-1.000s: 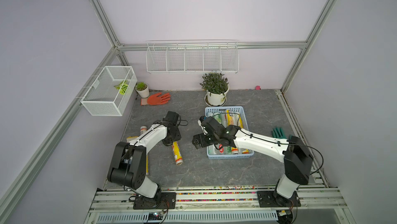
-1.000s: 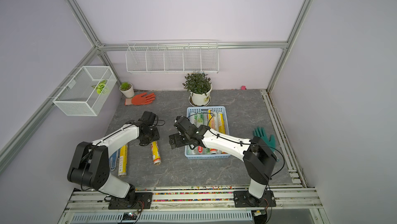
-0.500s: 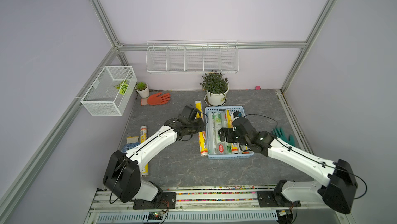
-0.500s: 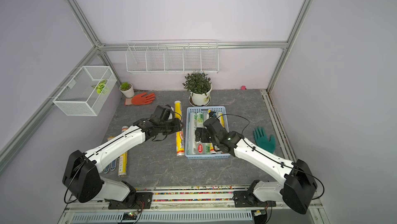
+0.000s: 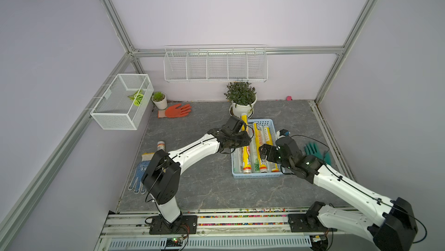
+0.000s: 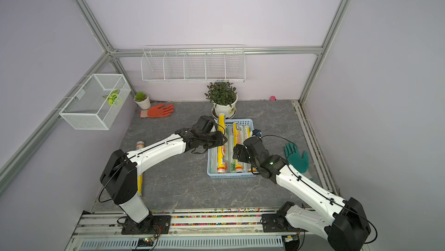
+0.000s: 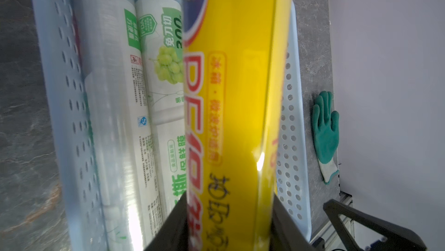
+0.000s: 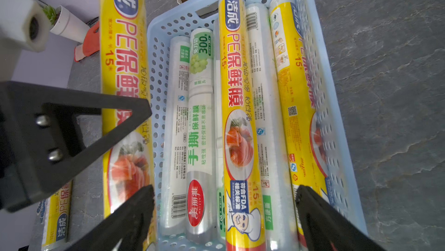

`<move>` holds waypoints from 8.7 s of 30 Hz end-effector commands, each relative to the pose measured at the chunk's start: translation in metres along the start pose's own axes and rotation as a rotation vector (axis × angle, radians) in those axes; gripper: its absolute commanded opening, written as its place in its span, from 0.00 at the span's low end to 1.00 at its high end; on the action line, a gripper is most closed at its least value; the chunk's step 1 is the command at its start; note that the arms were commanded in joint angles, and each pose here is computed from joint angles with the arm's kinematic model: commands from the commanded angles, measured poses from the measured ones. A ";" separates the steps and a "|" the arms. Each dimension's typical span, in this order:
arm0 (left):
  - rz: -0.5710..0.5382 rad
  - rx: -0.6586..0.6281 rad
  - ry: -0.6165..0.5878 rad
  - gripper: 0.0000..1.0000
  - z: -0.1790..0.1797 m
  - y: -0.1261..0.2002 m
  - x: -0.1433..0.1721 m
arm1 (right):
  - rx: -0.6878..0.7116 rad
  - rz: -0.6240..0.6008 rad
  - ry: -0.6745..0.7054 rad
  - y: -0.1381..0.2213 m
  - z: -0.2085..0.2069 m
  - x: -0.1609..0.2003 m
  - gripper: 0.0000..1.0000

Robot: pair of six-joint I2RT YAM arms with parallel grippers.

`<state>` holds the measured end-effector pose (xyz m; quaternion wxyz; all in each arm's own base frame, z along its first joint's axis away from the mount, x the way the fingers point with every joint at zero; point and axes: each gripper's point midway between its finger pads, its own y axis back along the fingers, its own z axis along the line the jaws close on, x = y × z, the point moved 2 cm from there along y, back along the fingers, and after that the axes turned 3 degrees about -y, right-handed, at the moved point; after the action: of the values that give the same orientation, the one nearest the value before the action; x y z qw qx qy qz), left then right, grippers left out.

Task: Put the plastic wrap into the basket
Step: Place the plastic wrap in the basket, then pick up the plastic wrap from the center of the board, then place the plastic wrap in the basket.

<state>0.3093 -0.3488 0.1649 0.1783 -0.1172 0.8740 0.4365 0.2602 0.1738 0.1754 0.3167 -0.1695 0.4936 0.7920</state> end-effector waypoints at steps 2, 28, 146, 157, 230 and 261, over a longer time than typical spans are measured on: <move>-0.022 0.027 0.029 0.25 -0.011 -0.008 -0.010 | 0.018 0.004 -0.018 0.000 -0.009 0.004 0.97; 0.113 -0.002 0.046 0.36 0.000 -0.063 0.011 | 0.005 0.112 -0.012 -0.021 -0.001 0.019 0.97; -0.164 -0.660 0.747 0.83 0.374 0.148 0.051 | -0.345 0.478 0.494 -0.102 0.221 0.157 0.98; 0.025 -0.709 0.634 0.71 0.355 0.105 0.070 | -0.283 0.461 0.440 -0.108 0.204 0.149 0.98; -0.296 0.164 -0.136 0.14 -0.025 0.037 -0.009 | -0.044 -0.256 0.033 0.024 0.014 0.002 0.97; -0.052 -0.358 -0.037 0.21 0.045 -0.014 0.001 | -0.033 -0.191 0.029 0.015 0.007 0.011 0.97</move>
<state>0.3176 -0.3325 0.1238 0.1890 -0.1543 0.8023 0.5448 0.2419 0.1817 0.1857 0.3777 -0.2401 0.4638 0.7646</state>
